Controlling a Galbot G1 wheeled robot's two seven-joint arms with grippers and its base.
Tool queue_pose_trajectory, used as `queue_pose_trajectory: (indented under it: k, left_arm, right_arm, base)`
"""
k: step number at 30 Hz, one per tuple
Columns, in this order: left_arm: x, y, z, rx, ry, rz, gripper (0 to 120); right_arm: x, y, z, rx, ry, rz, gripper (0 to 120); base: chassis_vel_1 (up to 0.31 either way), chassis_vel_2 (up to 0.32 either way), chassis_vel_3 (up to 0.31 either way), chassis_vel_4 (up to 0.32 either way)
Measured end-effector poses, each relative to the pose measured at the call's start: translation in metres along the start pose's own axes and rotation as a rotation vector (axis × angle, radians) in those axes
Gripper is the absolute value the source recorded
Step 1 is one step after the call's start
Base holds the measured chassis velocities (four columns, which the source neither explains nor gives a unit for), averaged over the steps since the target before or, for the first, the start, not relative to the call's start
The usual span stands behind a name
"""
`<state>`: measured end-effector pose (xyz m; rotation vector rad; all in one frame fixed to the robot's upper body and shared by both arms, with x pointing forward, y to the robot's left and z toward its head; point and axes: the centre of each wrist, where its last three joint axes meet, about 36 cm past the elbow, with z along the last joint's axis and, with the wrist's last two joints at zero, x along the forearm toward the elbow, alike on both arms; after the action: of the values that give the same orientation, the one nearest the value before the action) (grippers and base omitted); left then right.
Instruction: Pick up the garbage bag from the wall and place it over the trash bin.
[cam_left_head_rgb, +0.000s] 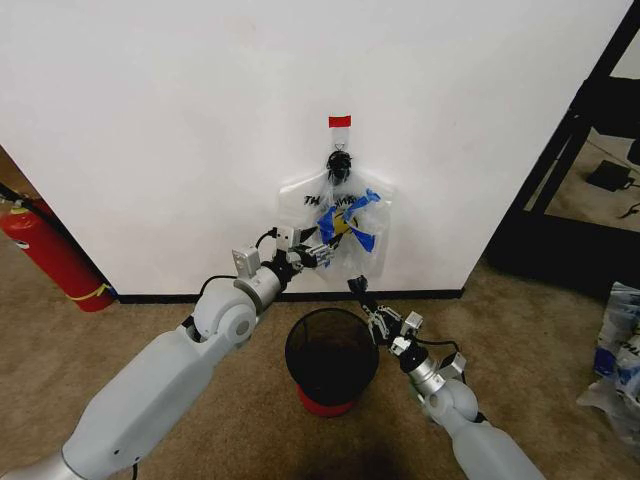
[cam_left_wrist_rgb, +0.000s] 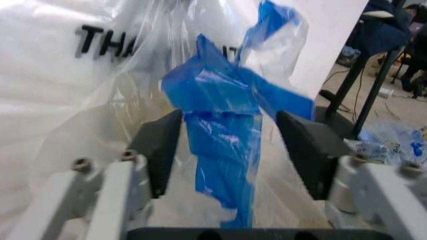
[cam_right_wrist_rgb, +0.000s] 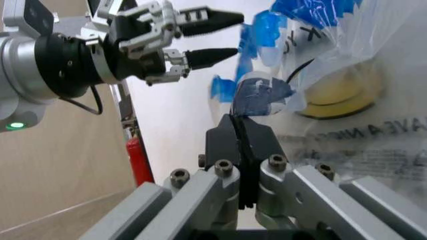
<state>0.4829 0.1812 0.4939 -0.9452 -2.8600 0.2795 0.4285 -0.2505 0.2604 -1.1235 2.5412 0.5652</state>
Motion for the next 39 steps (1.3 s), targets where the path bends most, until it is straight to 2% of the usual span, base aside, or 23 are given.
queue_pose_trajectory:
  k: [2,5,9,11,14,16,17,21,22,27,30,35,36,39]
  left_arm:
    - [0.0,0.0,0.001,-0.002,0.003,0.0,51]
    - [-0.004,0.004,0.007,-0.029,0.017,-0.018,34]
    - [-0.006,0.009,0.01,-0.054,0.024,-0.037,26]
    - [-0.006,0.01,0.011,-0.062,0.026,-0.041,30]
    - [-0.005,0.01,0.01,-0.068,0.029,-0.042,46]
    - [-0.004,0.009,0.009,-0.067,0.027,-0.039,48]
    - [-0.002,0.007,0.007,-0.064,0.023,-0.033,54]
    - [0.007,0.002,0.001,-0.051,0.015,-0.015,69]
    - [0.007,0.002,0.001,-0.051,0.015,-0.015,69]
    - [0.006,0.0,0.006,-0.04,0.031,-0.011,91]
    - [0.002,0.0,0.009,-0.037,0.041,-0.009,98]
    - [-0.011,0.002,0.012,-0.043,0.057,-0.01,95]
    - [-0.013,0.003,0.011,-0.044,0.058,-0.011,86]
    - [-0.011,0.002,0.01,-0.044,0.058,-0.006,74]
  right_arm:
    - [0.0,0.0,0.0,0.0,0.0,0.0,0]
    - [-0.001,0.001,0.0,-0.001,-0.001,-0.003,0]
    - [-0.001,0.002,0.0,-0.002,-0.001,-0.004,0]
    - [-0.001,0.002,0.001,-0.002,0.0,-0.004,0]
    - [0.0,0.002,0.001,-0.002,0.001,-0.005,0]
    - [0.0,0.002,0.001,-0.002,0.001,-0.005,0]
    - [0.0,0.002,0.001,-0.002,0.001,-0.004,0]
    - [0.0,0.001,0.0,0.0,0.002,-0.004,0]
    - [0.0,0.001,0.0,0.0,0.002,-0.004,0]
    - [-0.001,0.001,0.0,0.001,0.001,-0.005,0]
    - [-0.001,0.001,0.001,0.001,0.001,-0.006,0]
    - [-0.001,0.003,0.001,-0.001,-0.002,-0.006,0]
    - [0.0,0.003,0.0,0.001,-0.003,-0.005,0]
    - [0.001,0.003,0.0,0.004,-0.004,-0.003,0]
  base:
    - [0.0,0.0,0.0,0.0]
    - [0.0,0.0,0.0,0.0]
    - [0.0,0.0,0.0,0.0]
    - [0.0,0.0,0.0,0.0]
    - [0.0,0.0,0.0,0.0]
    - [0.0,0.0,0.0,0.0]
    - [0.0,0.0,0.0,0.0]
    - [0.0,0.0,0.0,0.0]
    - [0.0,0.0,0.0,0.0]
    - [0.0,0.0,0.0,0.0]
    - [0.0,0.0,0.0,0.0]
    - [0.0,0.0,0.0,0.0]
    - [0.0,0.0,0.0,0.0]
    - [0.0,0.0,0.0,0.0]
